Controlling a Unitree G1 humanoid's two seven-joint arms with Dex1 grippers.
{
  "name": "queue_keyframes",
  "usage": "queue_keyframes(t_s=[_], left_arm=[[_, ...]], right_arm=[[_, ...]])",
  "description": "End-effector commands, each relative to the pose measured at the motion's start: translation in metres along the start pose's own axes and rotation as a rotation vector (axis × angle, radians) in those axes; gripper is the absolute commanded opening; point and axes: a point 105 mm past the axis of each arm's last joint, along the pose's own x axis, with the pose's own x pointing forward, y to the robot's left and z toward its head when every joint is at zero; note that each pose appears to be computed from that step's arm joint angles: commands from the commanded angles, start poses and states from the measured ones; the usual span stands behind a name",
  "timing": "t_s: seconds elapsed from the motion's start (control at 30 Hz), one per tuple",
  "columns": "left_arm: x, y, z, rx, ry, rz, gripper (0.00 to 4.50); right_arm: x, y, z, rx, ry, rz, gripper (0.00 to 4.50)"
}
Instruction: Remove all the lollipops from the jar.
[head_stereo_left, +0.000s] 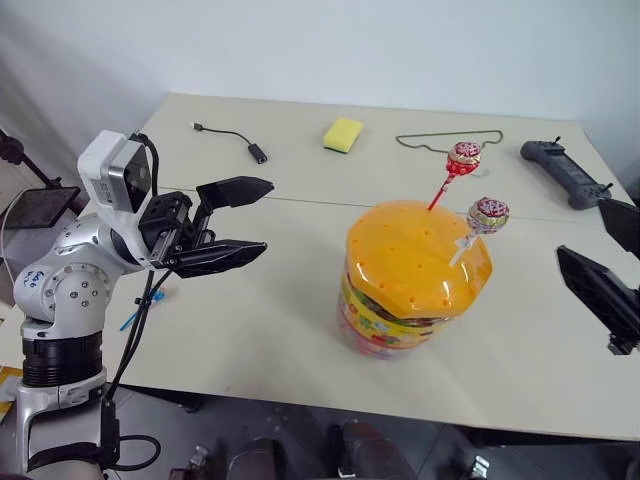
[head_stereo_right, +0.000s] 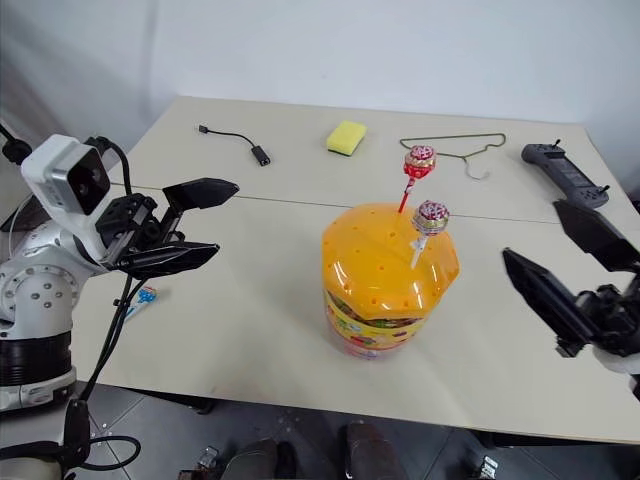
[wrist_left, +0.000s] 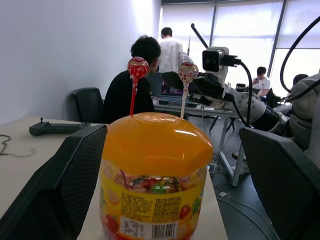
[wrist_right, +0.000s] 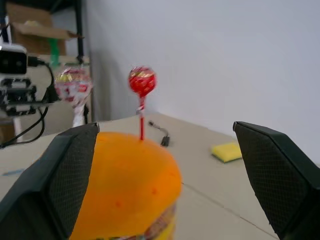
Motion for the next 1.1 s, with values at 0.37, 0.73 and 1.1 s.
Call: queue_keyframes(t_s=[0.37, 0.73, 1.1], left_arm=[[0.006, -0.001, -0.002, 0.031, -0.02, -0.02, 4.47], [0.009, -0.003, -0.003, 0.033, -0.046, -0.035, 4.5], [0.012, -0.001, -0.008, 0.012, -0.042, -0.083, 4.5]], right_arm=[[0.03, 0.031, -0.01, 0.044, 0.116, 0.242, 4.5], [0.037, 0.03, -0.014, 0.061, 0.146, 0.298, 2.25], [0.032, 0.009, 0.006, 0.129, -0.008, 0.22, 0.03]])
